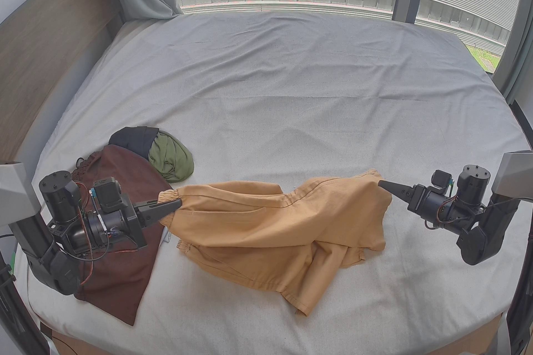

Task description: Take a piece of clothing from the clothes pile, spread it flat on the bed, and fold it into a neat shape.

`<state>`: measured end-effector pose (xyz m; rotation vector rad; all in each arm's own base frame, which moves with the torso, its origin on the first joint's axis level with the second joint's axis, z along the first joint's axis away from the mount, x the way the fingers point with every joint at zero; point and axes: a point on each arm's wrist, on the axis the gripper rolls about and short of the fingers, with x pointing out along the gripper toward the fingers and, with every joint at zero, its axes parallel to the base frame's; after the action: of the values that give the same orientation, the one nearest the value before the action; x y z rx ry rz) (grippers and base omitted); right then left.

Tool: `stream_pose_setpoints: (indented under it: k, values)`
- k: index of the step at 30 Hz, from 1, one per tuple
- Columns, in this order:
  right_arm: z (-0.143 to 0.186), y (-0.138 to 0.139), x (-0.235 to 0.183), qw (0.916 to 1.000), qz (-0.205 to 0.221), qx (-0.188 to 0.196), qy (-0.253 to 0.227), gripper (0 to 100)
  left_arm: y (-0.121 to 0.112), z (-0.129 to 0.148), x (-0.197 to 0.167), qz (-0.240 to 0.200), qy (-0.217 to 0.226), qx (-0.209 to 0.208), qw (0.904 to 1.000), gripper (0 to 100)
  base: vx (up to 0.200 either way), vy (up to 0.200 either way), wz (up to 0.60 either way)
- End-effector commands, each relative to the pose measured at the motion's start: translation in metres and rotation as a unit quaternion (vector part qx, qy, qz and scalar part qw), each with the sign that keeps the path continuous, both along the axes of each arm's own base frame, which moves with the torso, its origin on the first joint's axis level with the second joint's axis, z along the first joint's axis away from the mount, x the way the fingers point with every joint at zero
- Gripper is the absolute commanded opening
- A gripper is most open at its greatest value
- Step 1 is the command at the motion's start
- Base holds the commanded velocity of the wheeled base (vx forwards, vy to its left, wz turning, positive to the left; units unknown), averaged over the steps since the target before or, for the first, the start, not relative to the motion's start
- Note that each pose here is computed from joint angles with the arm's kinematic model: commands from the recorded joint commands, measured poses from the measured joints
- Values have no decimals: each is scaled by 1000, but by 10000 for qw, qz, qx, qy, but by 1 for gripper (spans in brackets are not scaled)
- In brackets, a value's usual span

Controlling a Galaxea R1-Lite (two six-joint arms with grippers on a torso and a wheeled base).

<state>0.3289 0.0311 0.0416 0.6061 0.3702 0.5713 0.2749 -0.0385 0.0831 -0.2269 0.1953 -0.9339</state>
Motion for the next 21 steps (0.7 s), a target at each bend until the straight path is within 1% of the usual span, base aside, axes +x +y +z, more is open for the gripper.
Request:
stream_pose_setpoints:
  k: [1,3,4,9,10,19,21]
  values:
    - [-18,7,3,9998,95,78,167,100,0,0,0,5,-9,-4,10000,0,0,0,0]
    - [-21,10,4,9998,118,76,167,100,0,1,0,5,-23,0,10000,0,0,0,0]
    - [-25,12,4,9995,162,78,241,100,0,0,0,5,-15,1,10000,0,0,0,0]
    - [-25,15,3,9994,226,102,241,100,1,2,0,28,-47,-6,10000,0,0,0,0]
    - [-25,15,3,9994,235,96,236,0,1,3,1,28,-61,-2,10000,0,0,0,0]
    - [-19,16,-4,9994,282,59,204,0,3,2,4,67,-78,-8,9999,0,0,0,0]
    - [-14,18,-13,9987,441,79,230,0,5,3,5,90,-93,-9,9999,0,0,0,0]
